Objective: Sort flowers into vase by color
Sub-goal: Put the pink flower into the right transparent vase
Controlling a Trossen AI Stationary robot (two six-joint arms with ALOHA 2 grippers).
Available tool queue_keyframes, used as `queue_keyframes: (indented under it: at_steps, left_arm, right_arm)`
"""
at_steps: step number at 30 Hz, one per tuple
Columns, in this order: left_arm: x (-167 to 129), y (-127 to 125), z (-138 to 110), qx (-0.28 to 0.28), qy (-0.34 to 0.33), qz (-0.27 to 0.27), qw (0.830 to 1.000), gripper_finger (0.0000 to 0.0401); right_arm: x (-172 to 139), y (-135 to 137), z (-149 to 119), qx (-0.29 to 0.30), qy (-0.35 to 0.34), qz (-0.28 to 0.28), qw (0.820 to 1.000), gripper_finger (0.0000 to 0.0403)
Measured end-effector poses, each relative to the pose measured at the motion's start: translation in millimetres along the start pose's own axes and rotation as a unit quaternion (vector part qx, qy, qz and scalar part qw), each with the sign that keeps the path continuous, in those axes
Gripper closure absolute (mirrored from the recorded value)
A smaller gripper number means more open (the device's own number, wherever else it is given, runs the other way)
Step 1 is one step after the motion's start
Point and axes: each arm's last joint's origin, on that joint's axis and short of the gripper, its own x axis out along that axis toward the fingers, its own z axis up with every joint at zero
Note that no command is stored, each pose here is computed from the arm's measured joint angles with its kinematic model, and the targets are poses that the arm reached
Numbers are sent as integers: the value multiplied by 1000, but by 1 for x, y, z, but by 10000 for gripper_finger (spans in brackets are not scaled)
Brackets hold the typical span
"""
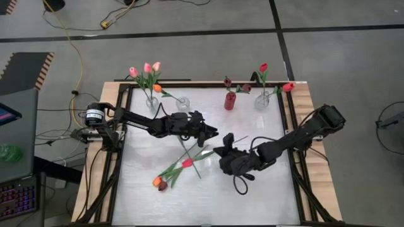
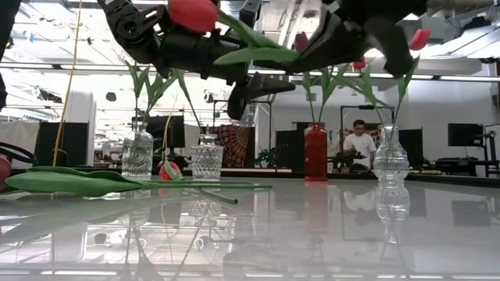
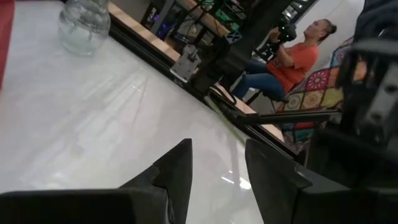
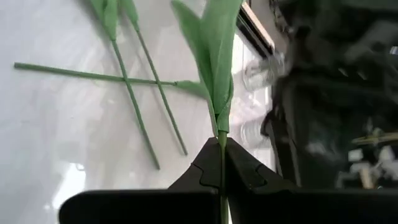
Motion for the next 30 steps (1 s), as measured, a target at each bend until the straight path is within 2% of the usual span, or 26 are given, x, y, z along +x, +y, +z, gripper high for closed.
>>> queue_keyframes:
  at_steps: [6, 14, 19, 23, 30]
  left_arm:
    - [0, 1, 0, 39, 0, 3, 999, 266]
    - [0, 2, 0, 74, 1, 12, 997, 266]
    - [0, 3, -1, 79, 5, 19, 997, 266]
    - [0, 3, -2, 90, 8, 24, 996, 266]
    - [0, 2, -3, 105, 8, 27, 994, 266]
  right_arm:
    - [-28, -22, -15, 67, 40, 13, 997, 374]
    - [-72, -59, -32, 153, 38, 4, 988, 375]
    - [-103, -81, -44, 193, 22, -43, 980, 375]
    - [-125, -94, -56, 224, 14, -103, 969, 375]
    - [-147, -107, -70, 266, 6, -247, 932, 375]
